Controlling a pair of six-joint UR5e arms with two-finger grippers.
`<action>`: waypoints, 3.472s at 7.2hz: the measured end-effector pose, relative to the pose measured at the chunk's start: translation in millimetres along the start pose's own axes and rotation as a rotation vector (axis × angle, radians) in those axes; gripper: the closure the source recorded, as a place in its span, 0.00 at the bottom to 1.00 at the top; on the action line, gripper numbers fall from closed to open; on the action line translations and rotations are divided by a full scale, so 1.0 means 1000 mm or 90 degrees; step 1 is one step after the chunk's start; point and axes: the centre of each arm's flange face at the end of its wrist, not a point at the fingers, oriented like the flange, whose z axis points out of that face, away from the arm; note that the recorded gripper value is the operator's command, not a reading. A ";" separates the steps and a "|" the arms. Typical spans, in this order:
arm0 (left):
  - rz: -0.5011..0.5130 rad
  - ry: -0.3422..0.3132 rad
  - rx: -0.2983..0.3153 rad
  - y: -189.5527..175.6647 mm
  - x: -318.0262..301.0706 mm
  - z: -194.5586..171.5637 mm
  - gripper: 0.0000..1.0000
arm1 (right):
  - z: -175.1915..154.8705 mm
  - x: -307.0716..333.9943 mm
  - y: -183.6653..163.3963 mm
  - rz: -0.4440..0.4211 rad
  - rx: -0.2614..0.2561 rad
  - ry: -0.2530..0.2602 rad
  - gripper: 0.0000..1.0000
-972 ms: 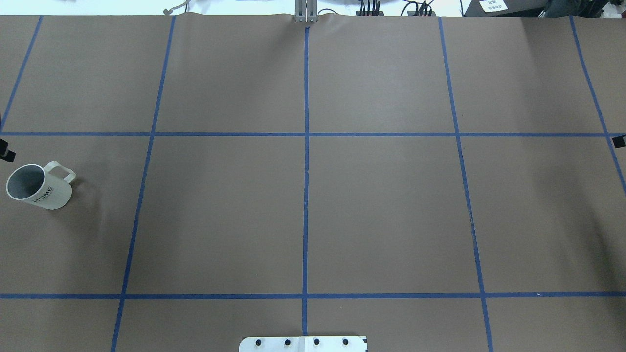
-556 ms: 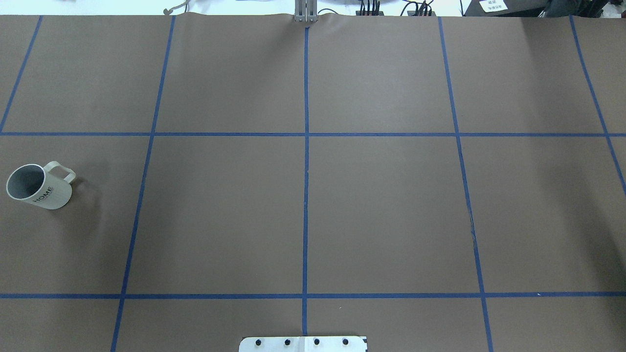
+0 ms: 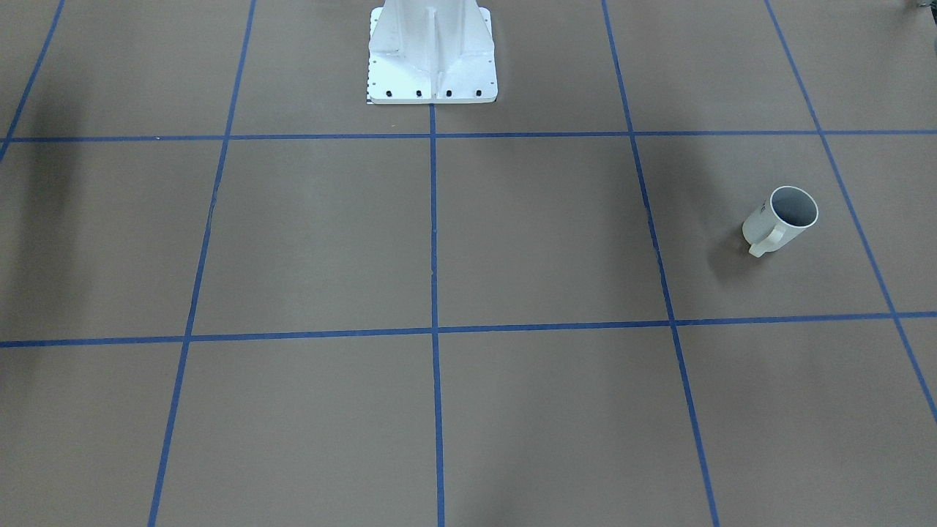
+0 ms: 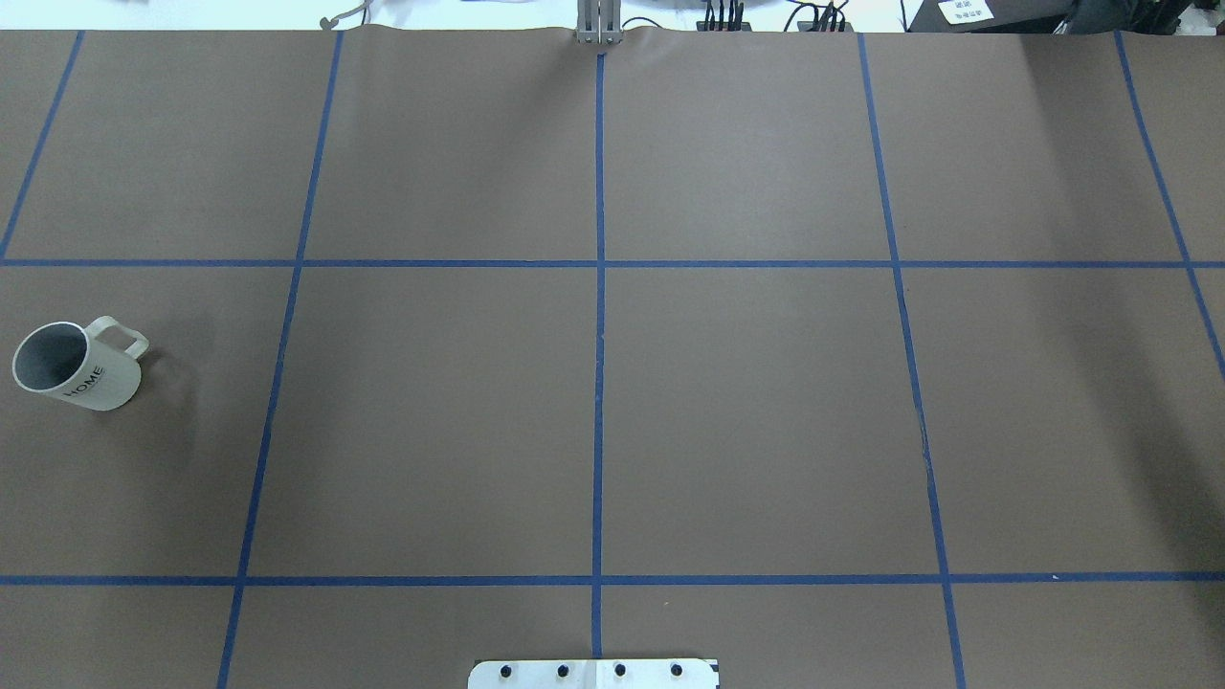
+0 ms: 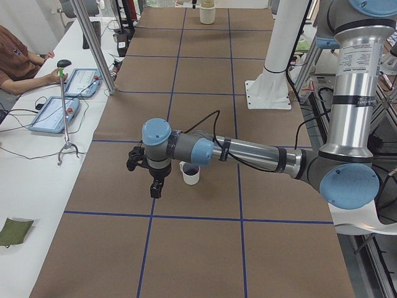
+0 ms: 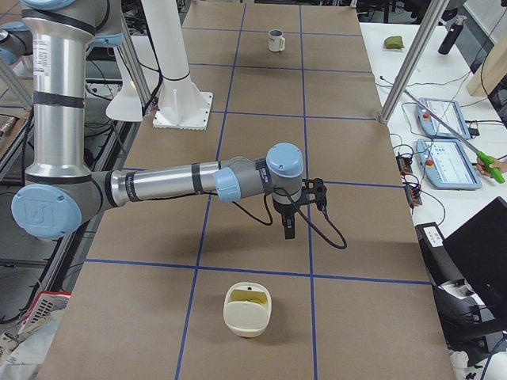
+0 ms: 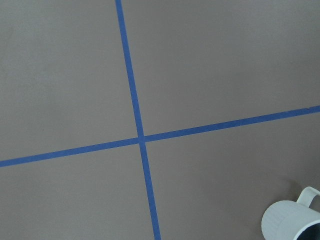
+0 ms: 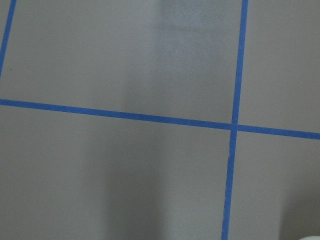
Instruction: Left arm hands cup to right arm to dump lemon
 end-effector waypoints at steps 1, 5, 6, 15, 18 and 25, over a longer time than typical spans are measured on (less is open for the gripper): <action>-0.009 0.000 -0.007 -0.001 0.000 -0.002 0.00 | -0.001 0.001 0.000 0.000 -0.001 0.002 0.00; -0.017 0.003 -0.006 0.003 0.000 -0.004 0.00 | -0.003 -0.001 -0.001 0.003 0.004 -0.001 0.00; -0.021 0.003 -0.008 0.004 -0.001 -0.002 0.00 | -0.003 -0.002 -0.003 0.009 0.005 -0.001 0.00; -0.024 0.022 -0.008 0.002 0.003 -0.002 0.00 | 0.003 -0.012 -0.010 0.011 -0.001 -0.006 0.00; -0.018 0.022 -0.006 0.002 0.004 -0.004 0.00 | 0.003 -0.017 -0.013 0.004 -0.001 -0.009 0.00; 0.006 0.024 0.016 -0.004 0.011 -0.008 0.00 | 0.002 -0.018 -0.014 0.000 0.002 -0.006 0.00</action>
